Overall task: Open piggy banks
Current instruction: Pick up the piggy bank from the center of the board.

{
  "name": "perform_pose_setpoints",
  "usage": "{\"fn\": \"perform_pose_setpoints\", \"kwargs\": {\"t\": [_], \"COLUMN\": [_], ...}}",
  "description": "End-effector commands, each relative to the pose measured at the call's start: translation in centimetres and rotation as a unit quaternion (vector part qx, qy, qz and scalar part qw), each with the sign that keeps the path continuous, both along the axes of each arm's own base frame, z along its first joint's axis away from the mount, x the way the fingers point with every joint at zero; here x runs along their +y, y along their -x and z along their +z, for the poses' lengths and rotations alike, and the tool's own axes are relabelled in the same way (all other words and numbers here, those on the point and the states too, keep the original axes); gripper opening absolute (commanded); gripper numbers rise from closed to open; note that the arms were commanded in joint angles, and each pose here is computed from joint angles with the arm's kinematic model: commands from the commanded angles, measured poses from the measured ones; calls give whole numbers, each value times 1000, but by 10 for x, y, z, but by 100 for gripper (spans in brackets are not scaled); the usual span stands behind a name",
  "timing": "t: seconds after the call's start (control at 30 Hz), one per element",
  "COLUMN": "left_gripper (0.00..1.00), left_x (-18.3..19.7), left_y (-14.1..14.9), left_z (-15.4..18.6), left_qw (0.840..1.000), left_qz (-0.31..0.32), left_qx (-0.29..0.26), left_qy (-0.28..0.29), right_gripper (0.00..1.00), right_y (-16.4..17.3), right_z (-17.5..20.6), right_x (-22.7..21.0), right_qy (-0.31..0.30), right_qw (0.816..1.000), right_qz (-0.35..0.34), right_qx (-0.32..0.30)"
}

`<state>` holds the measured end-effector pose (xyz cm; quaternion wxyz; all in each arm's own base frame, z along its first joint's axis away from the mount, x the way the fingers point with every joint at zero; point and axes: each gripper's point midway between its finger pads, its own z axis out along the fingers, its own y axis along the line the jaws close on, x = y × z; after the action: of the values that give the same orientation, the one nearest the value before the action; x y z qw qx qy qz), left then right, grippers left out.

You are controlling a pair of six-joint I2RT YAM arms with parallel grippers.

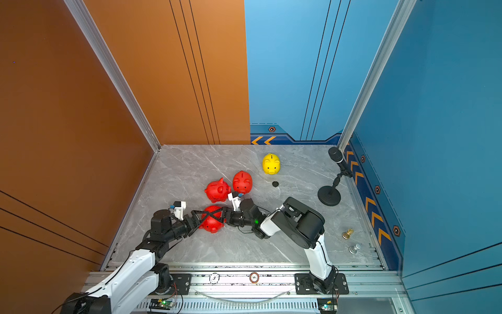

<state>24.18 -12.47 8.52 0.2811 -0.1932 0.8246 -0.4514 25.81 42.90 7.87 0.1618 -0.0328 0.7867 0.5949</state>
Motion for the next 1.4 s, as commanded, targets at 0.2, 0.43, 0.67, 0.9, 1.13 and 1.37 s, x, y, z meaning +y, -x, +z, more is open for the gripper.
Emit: {"fn": "perform_pose_setpoints", "kwargs": {"t": [0.2,0.43,0.67,0.9,1.13,1.37], "left_gripper": [98,98,96,96,98,98], "left_x": [-1,-10,-22,-32,-29,-18], "left_y": [8,7,13,19,18,17], "left_z": [-19,-16,-16,-21,-35,-50], "left_qw": [999,999,997,995,994,993], "left_qz": [-14,-40,-69,-94,-89,-71], "left_qx": [31,17,10,14,42,70], "left_qy": [-15,-16,-22,-30,-42,-59], "right_gripper": [83,83,83,83,82,82], "right_y": [2,2,0,-5,-4,-5], "right_z": [-77,-80,-80,-74,-72,-73], "right_x": [-26,-23,-22,-26,-24,-26], "right_qy": [103,100,95,92,105,105], "right_qw": [991,990,990,991,990,990], "right_qz": [-35,-29,-20,-17,1,1], "right_qx": [83,90,99,98,93,97]}}
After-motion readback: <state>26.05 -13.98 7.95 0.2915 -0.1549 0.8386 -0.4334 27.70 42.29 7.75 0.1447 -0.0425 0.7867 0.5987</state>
